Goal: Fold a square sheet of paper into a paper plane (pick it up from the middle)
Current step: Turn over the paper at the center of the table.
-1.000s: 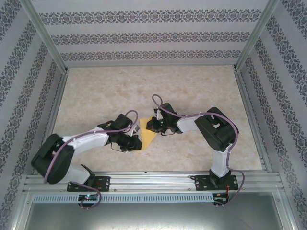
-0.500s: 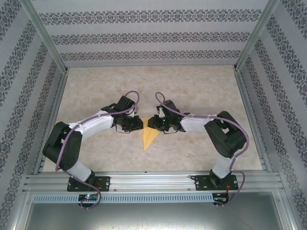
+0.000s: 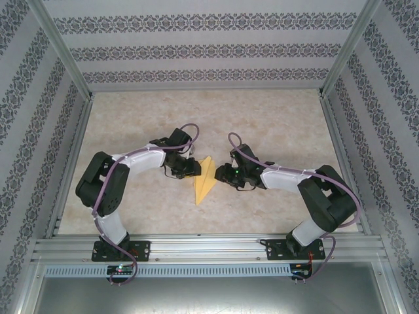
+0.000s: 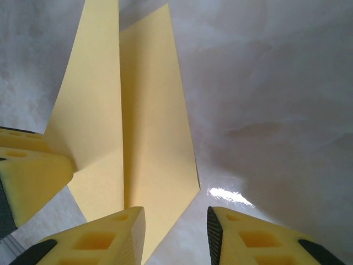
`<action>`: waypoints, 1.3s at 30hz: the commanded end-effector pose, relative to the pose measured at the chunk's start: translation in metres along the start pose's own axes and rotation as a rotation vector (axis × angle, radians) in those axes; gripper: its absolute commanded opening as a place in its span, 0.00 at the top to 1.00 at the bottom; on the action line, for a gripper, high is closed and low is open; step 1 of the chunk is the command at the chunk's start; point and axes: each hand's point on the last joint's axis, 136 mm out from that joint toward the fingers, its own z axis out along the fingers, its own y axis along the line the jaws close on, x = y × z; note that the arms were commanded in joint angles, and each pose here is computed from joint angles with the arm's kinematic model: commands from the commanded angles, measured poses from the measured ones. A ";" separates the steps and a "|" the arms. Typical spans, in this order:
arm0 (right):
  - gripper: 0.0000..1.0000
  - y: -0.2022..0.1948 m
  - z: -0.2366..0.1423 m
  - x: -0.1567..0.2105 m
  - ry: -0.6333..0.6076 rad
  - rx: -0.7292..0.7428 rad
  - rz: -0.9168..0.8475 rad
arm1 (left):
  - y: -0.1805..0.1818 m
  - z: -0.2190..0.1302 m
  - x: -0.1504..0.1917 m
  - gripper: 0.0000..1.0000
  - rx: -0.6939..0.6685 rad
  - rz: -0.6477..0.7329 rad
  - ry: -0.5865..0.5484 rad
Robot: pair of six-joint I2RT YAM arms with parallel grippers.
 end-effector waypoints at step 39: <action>0.65 0.026 0.036 0.004 0.018 -0.127 0.112 | 0.026 0.034 0.018 0.71 -0.113 0.020 0.153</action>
